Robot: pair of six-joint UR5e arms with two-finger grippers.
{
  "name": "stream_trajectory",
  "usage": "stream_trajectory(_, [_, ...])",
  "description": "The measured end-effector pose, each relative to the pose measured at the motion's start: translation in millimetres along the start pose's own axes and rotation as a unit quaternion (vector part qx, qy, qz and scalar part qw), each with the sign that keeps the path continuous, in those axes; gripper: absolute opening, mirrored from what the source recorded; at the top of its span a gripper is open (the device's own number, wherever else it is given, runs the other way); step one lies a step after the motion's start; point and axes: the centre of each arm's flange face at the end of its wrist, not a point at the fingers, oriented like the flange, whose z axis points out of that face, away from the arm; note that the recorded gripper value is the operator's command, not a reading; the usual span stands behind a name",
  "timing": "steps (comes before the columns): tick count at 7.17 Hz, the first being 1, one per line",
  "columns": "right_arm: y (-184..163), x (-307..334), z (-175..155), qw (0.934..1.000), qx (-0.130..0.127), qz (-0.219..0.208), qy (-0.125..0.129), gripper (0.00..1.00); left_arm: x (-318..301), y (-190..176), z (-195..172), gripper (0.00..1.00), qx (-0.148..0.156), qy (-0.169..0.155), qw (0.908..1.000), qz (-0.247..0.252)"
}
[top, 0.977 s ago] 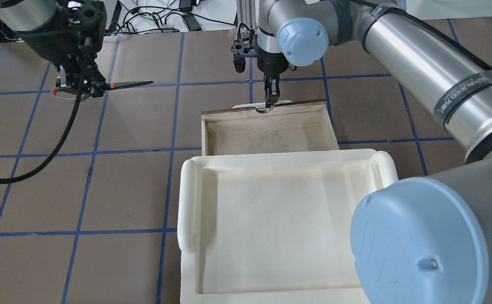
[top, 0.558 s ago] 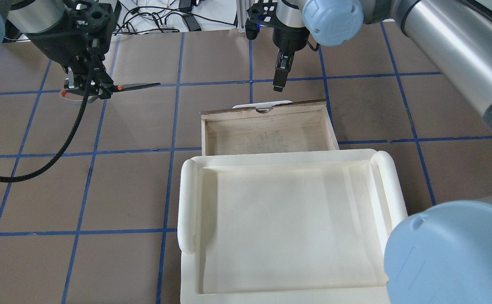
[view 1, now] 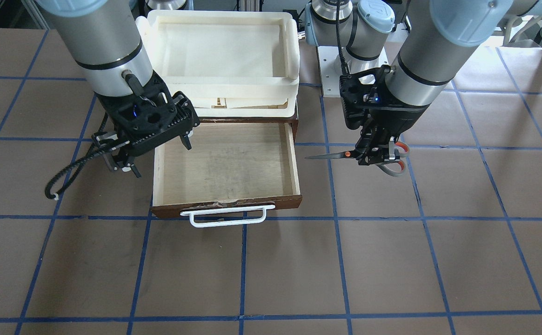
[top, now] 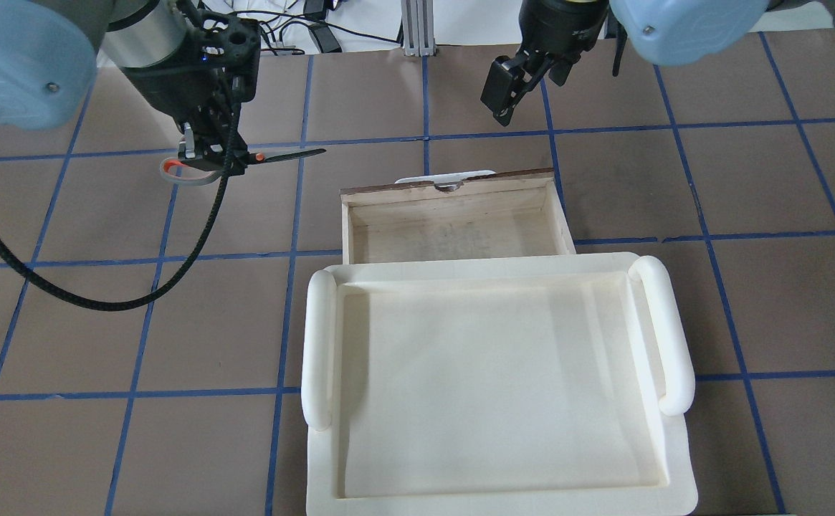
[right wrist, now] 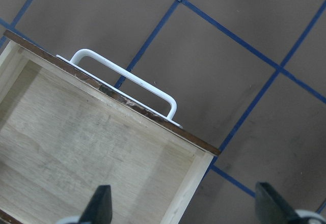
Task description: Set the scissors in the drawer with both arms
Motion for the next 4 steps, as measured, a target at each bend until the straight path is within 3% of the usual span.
stream_trajectory(2, [35.7, -12.1, -31.0, 0.9938, -0.022, 0.108, 0.007, 1.00, 0.0, -37.5, 16.6, 0.00, 0.000, -0.006, 0.9998, -0.019])
stream_trajectory(4, [47.7, -15.3, -44.0, 0.9846, -0.023, 0.173, 0.002, 1.00, -3.3, -74.5, 34.9, 0.00, 0.006, -0.023, 0.9987, -0.045])
